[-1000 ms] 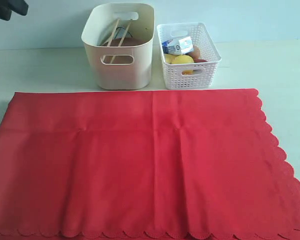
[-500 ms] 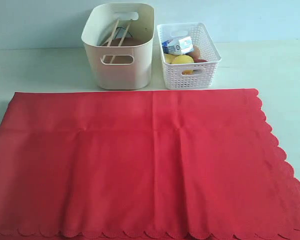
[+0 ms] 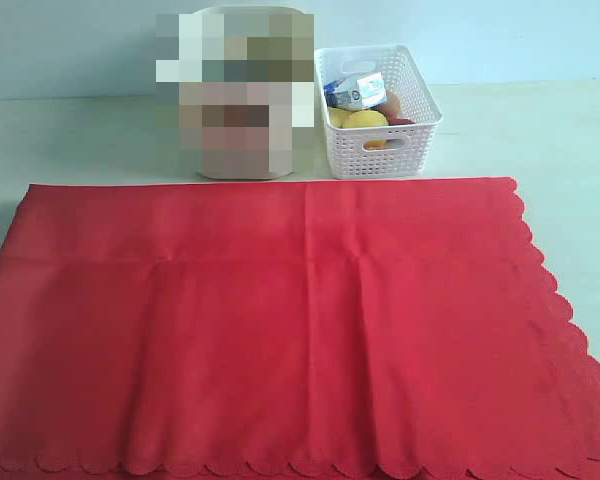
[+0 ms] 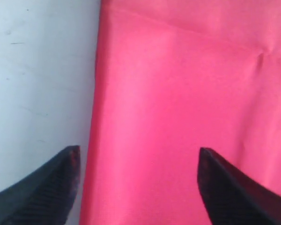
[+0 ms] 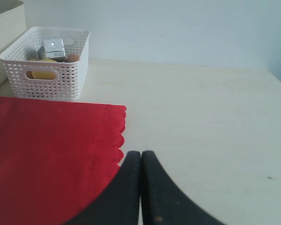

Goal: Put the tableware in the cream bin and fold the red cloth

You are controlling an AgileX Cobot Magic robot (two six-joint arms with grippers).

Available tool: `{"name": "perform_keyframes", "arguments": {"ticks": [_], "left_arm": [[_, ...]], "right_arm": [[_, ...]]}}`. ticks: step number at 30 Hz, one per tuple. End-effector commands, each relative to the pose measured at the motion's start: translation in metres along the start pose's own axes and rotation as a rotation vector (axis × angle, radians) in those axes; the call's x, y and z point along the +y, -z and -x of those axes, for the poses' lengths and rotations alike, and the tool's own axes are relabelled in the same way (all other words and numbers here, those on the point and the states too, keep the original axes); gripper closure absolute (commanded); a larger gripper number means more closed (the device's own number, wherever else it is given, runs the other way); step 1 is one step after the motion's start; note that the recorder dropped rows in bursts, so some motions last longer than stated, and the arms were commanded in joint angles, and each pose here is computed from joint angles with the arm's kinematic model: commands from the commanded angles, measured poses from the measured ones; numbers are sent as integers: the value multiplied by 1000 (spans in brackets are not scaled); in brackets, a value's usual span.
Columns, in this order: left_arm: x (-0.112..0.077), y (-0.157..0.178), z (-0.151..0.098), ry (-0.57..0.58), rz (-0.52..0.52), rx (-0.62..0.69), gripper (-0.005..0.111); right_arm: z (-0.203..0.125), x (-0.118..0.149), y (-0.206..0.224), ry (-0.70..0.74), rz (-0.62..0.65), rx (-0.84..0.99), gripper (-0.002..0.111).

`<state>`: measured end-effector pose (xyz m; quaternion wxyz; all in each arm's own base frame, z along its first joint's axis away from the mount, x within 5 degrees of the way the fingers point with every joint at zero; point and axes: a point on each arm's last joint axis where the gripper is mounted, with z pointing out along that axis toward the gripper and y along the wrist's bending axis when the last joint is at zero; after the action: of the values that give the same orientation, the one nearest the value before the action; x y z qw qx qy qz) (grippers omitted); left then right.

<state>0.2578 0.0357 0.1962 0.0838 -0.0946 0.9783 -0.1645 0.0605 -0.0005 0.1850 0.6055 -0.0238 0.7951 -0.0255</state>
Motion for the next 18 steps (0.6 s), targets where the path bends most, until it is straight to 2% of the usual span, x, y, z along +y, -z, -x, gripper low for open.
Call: {"name": "perform_keyframes", "arguments": {"ticks": [1,18], "left_arm": [[5,-5,-1,17,26,-59,28],[9,-51,10,-25,-128,9,28]], "right_arm": [[-1,0,0,1,-5,-4,108],[-1,0,0,1,-5,-4,108]]}}
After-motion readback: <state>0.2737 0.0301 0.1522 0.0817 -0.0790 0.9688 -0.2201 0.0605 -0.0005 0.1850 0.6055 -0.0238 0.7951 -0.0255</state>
